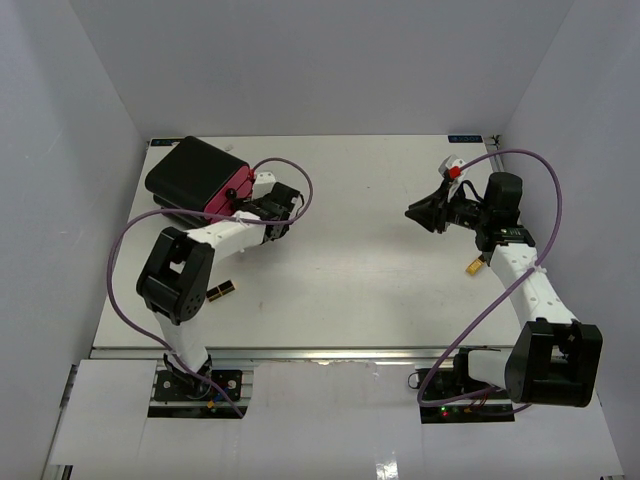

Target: Organize the makeup

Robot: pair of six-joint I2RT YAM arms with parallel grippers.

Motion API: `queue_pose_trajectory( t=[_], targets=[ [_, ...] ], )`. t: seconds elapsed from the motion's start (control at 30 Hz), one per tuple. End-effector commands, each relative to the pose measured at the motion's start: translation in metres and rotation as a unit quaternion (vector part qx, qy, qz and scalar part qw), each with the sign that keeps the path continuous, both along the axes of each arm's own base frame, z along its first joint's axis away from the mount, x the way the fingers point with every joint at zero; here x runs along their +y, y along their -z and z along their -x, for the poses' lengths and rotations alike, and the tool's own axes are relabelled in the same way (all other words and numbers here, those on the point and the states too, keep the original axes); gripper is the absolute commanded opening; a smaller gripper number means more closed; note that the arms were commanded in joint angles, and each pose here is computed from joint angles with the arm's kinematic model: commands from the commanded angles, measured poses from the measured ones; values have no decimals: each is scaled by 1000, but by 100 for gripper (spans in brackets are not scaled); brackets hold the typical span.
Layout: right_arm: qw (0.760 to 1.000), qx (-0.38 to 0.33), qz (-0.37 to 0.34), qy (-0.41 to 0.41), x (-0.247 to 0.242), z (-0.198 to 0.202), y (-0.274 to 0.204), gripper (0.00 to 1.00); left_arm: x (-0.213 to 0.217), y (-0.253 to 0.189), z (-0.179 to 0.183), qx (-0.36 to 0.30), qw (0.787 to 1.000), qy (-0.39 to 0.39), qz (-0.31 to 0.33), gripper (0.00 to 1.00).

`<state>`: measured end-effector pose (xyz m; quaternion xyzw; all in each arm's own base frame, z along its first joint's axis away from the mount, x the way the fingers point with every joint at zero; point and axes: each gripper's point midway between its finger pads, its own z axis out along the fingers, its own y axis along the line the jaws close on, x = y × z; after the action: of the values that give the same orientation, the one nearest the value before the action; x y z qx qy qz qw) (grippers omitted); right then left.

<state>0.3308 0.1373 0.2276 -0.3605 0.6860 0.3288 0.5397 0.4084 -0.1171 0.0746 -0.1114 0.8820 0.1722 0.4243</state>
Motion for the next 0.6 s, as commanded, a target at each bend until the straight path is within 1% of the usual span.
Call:
queue_pose_trajectory(
  t=[0.0, 0.03, 0.1, 0.17, 0.2, 0.37, 0.57],
  targets=[
    [1000, -16, -2, -12, 2, -1, -7, 32, 16, -11, -3, -104, 986, -119, -52, 98],
    [1000, -15, -1, -12, 2, -2, -6, 32, 17, -3, -4, -99, 985, -123, -62, 98],
    [1000, -15, -1, -12, 1, -2, -6, 32, 21, -2, -7, -112, 980, -144, -79, 97],
    [1000, -14, -1, -11, 1, -2, -6, 32, 23, 5, -11, -122, 975, -165, -90, 93],
    [1000, -14, -1, -11, 1, -2, -5, 32, 27, 11, -9, -118, 972, -170, -113, 90],
    [1000, -13, 0, -10, 1, -3, -4, 32, 31, 8, -20, -135, 964, -191, -125, 80],
    [1000, -11, 0, -11, 1, -4, -3, 32, 47, 16, -32, -127, 959, -210, -140, 75]
  ],
)
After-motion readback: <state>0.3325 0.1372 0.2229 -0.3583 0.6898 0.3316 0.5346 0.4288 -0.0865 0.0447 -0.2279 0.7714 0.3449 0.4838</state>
